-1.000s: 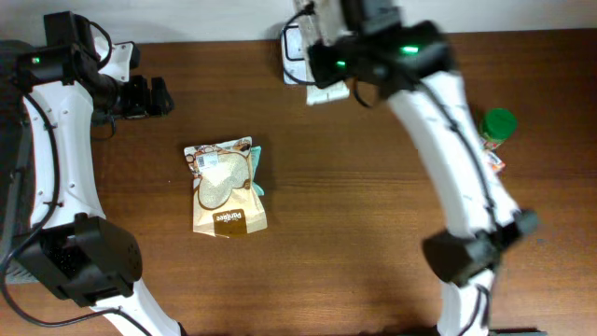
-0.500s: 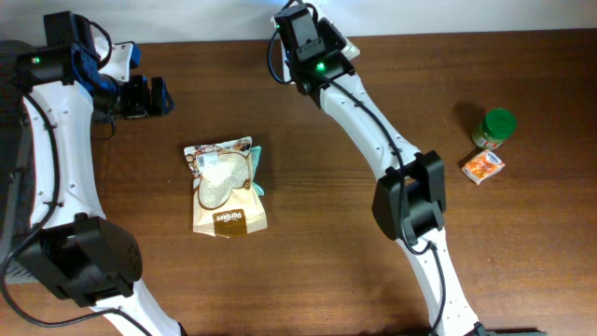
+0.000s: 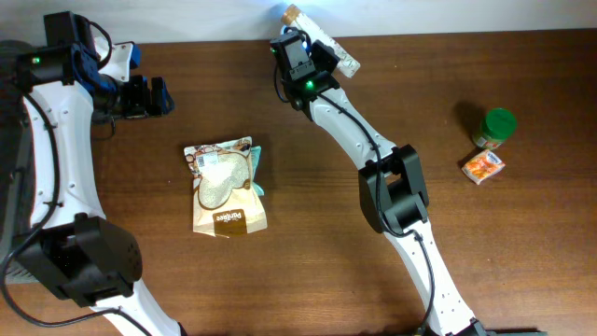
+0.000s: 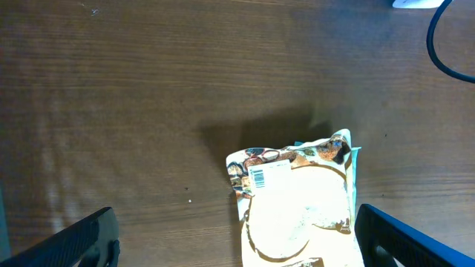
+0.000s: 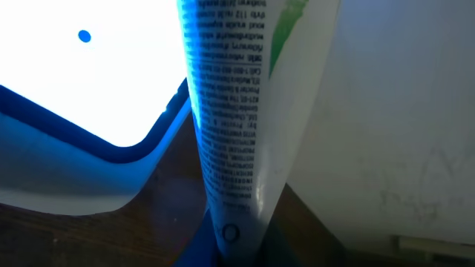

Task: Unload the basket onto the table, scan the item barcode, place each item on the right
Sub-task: 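Hold the white tube up in front of the scanner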

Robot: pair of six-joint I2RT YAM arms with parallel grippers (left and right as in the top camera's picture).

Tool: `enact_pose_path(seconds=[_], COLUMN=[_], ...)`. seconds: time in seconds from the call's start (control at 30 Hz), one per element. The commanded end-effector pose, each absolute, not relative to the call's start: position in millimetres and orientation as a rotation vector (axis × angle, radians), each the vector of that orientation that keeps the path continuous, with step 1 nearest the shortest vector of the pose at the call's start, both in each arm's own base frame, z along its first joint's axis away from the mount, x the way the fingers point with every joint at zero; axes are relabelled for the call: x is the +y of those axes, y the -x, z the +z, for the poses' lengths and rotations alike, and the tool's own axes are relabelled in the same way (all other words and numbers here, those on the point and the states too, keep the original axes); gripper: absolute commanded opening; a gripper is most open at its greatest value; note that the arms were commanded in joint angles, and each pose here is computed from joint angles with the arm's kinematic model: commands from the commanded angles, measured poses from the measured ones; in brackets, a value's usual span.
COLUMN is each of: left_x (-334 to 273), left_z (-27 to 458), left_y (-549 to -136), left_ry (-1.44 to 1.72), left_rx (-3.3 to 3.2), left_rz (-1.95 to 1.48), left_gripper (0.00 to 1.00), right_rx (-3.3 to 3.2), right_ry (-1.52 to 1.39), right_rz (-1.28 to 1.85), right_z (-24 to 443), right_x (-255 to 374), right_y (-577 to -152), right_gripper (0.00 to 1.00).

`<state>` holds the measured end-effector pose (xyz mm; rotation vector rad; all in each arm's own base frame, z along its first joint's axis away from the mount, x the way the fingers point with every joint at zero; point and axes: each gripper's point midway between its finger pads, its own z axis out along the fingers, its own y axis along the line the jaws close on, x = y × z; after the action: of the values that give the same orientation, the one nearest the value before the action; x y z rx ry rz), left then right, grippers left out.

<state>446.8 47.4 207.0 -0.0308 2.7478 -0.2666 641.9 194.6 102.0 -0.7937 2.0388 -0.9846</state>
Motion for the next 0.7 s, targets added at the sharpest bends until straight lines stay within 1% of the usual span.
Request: enact_pose_path(seconds=[0.0, 0.17, 0.27, 0.37, 0.47, 0.53, 0.57, 0.67], left_x=[44, 44, 44, 44, 44, 44, 44, 44], left_z=[219, 219, 219, 219, 219, 219, 219, 219], left_y=[-445, -445, -445, -445, -445, -445, -445, -445], left_ry=[-0.003, -0.003, -0.003, -0.003, -0.003, -0.003, -0.003, -0.003], left_rx=[2.719, 2.719, 2.719, 2.719, 2.719, 2.719, 2.719, 2.719], left_rz=[-0.264, -0.264, -0.264, -0.264, -0.264, -0.264, -0.264, -0.264], left_gripper=[0.99, 0.99, 0.99, 0.99, 0.99, 0.99, 0.99, 0.99], right_rx=[1.998, 1.996, 1.982, 1.955, 1.960, 1.993, 2.006, 2.089], right_ry=[0.676, 0.674, 0.677, 0.611, 0.548, 0.482, 0.461, 0.347], right_rz=[-1.067, -1.084, -1.070, -1.015, -0.870, -0.718, -0.674, -0.466], right_z=[134, 135, 148, 182, 223, 257, 267, 307], right_x=[186, 189, 197, 203, 208, 208, 207, 198], right_y=[-641, -638, -634, -628, -616, -597, -591, -548], right_gripper=[0.04, 0.04, 0.04, 0.04, 0.04, 0.04, 0.04, 0.04])
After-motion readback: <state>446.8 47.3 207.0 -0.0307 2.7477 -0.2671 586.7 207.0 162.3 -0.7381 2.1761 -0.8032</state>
